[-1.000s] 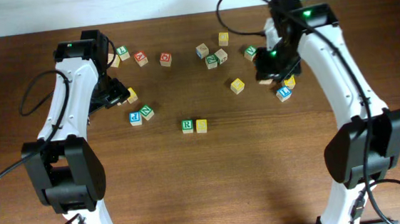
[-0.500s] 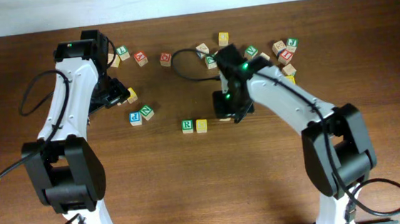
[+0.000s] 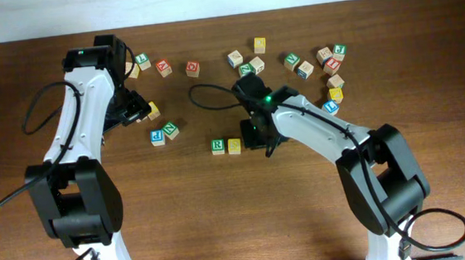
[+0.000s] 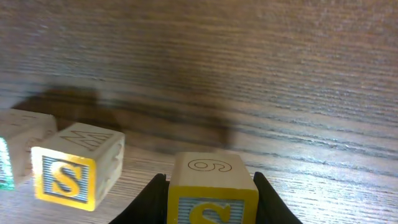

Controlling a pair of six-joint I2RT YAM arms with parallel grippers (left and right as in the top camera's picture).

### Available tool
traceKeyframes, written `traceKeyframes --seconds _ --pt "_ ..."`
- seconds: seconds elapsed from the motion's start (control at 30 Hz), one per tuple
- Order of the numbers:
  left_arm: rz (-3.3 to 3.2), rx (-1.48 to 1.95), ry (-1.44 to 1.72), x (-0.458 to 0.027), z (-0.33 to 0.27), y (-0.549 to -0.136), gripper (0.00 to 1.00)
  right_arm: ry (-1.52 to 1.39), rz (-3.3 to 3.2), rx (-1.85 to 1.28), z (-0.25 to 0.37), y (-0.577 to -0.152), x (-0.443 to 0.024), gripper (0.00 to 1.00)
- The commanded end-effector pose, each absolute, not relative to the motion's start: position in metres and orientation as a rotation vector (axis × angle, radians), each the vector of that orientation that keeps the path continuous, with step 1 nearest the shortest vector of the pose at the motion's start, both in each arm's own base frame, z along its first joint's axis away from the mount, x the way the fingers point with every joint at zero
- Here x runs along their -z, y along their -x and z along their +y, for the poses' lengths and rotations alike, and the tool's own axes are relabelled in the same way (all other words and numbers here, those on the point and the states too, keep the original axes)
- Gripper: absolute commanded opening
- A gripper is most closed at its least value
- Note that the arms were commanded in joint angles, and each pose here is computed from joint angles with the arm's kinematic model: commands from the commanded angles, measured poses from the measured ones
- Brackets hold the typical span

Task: Spell out RSS
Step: 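Carry the yellow S block left and set it right of the first S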

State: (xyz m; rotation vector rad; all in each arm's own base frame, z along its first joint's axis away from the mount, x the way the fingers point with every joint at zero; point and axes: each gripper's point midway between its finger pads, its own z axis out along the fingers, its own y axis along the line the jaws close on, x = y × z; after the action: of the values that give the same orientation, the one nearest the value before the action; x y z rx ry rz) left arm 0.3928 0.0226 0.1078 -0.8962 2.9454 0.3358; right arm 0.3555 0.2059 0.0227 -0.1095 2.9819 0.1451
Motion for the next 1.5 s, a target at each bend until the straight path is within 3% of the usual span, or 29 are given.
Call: traceKeyframes --seconds 0.0,0.4,1.47 --pt "2.954 -0.351 0.908 -0.103 0.025 -0.392 0.99 0.108 2.979 -0.107 0.205 -0.353 -0.019 0.26" --pt "2.954 -0.351 0.908 -0.103 0.025 -0.392 0.99 0.131 3.015 -0.08 0.209 -0.348 0.001 0.27" --pt "2.954 -0.351 0.908 -0.103 0.025 -0.392 0.99 0.187 2.982 -0.111 0.222 -0.35 0.0 0.31"
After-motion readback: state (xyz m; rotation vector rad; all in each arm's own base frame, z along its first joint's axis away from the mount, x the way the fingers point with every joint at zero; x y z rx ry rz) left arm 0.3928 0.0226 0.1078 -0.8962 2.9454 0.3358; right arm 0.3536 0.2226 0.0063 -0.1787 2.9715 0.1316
